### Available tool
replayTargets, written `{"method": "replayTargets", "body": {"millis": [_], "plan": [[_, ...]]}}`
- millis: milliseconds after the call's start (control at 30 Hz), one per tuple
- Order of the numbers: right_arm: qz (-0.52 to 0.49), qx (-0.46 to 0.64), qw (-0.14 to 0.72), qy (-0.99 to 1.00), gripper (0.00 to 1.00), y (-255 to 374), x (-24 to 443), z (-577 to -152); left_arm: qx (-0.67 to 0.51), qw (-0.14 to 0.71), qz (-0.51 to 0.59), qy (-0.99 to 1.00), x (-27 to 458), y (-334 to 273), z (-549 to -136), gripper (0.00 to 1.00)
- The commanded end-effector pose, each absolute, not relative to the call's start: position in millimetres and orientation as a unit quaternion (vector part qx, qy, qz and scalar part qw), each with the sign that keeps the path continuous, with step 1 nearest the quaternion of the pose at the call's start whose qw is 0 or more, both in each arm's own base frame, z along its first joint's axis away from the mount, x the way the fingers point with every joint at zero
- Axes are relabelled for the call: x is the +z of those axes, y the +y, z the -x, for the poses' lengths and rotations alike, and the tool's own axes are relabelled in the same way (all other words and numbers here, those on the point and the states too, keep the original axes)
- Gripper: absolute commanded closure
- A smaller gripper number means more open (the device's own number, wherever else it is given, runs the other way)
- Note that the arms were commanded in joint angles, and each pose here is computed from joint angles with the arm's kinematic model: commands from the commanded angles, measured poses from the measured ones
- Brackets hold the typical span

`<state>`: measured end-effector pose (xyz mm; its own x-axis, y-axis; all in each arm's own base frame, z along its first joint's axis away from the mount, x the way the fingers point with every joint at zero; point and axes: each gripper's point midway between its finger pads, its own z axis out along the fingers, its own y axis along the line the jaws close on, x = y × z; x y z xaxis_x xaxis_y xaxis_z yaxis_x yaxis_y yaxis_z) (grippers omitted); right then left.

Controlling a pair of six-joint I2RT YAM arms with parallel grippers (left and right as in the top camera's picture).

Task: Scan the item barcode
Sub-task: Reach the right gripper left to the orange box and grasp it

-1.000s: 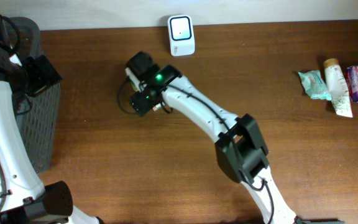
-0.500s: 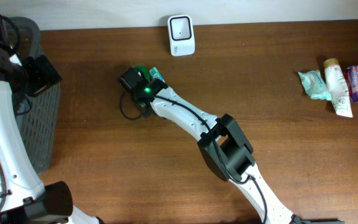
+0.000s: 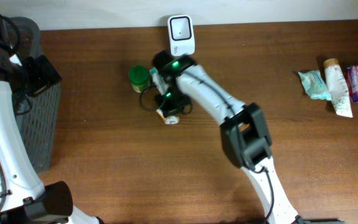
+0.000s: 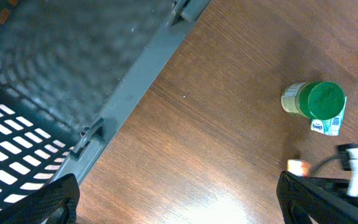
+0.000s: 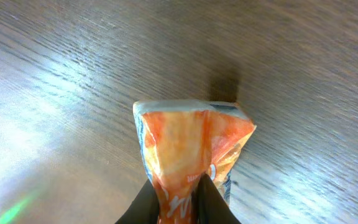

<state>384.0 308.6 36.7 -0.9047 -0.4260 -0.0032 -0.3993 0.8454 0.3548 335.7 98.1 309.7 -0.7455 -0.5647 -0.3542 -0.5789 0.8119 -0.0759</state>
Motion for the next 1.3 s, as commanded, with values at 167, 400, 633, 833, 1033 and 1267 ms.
{"method": "replayTargets", "body": {"millis": [167, 400, 633, 833, 1033, 1267], "plan": [[-0.135, -0.440, 0.065, -0.885, 0.82, 263.3, 81.9, -410.7, 0.022, 0.193, 0.314, 0.929, 316.2, 99.5, -330.6, 0.01], [-0.047, -0.389, 0.088, -0.916, 0.64, 211.4, 21.8, -412.2, 0.022, 0.193, 0.315, 0.929, 316.2, 99.5, -330.6, 0.01], [-0.005, -0.246, 0.070, -0.967, 0.55, 132.9, 50.2, -437.2, 0.022, 0.193, 0.314, 0.929, 316.2, 99.5, -330.6, 0.01], [-0.074, -0.247, 0.081, -0.963, 0.47, 160.5, 56.9, -422.1, 0.022, 0.193, 0.314, 0.929, 316.2, 99.5, -330.6, 0.01], [-0.151, -0.206, 0.055, -0.965, 0.38, 208.6, 47.1, -417.5, 0.022, 0.193, 0.315, 0.929, 316.2, 99.5, -330.6, 0.01], [-0.154, -0.206, 0.057, -0.965, 0.38, 212.6, 46.6, -415.0, 0.022, 0.193, 0.315, 0.929, 316.2, 99.5, -330.6, 0.01]]}}
